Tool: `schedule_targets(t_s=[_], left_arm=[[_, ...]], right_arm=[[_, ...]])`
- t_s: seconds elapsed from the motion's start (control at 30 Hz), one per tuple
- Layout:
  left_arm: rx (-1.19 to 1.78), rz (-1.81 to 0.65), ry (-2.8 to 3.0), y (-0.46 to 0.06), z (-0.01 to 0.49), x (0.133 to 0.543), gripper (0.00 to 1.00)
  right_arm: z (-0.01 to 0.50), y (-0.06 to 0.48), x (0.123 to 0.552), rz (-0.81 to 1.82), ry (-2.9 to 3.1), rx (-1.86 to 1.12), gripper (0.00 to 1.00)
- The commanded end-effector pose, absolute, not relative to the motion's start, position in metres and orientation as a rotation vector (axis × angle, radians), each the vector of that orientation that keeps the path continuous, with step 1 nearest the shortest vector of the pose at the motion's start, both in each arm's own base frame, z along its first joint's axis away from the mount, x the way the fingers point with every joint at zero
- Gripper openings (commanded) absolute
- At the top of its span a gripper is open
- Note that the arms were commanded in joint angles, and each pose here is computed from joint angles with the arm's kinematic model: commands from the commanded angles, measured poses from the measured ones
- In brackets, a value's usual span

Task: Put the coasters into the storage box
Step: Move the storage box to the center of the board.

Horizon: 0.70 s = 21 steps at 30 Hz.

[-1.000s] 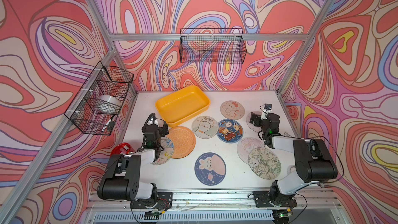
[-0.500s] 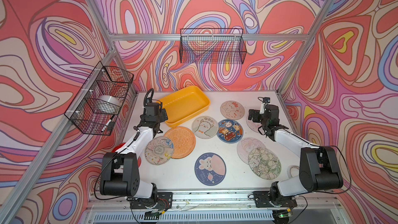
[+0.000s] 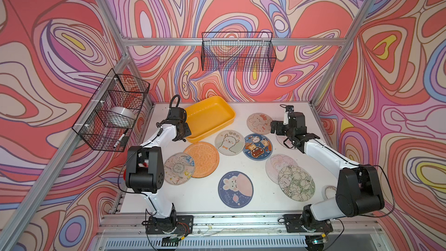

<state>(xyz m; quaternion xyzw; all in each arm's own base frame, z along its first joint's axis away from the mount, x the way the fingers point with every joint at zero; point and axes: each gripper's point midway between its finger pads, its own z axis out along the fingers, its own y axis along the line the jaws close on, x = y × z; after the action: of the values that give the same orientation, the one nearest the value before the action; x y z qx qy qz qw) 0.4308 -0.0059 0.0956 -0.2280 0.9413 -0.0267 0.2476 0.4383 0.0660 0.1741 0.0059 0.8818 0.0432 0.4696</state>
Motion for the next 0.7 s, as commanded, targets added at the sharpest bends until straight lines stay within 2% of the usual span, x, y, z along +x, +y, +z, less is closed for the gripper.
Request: schedule_targets(t_s=[0.0,0.47,0.67], left_arm=[[-0.684,-0.055,2.638,-0.007,0.087,0.419,0.51],[-0.68,-0.005,2.658,-0.004,0.073,0.444,0.25],[-0.679,0.017,2.656,-0.002,0.069,0.453,0.19]], right_arm=[[0.184,0.074,0.437,0.125,2.163,0.009,0.98],[0.179,0.088,0.439,0.122,2.177,-0.02,0.98],[0.177,0.086,0.44,0.098,2.179,-0.021,0.99]])
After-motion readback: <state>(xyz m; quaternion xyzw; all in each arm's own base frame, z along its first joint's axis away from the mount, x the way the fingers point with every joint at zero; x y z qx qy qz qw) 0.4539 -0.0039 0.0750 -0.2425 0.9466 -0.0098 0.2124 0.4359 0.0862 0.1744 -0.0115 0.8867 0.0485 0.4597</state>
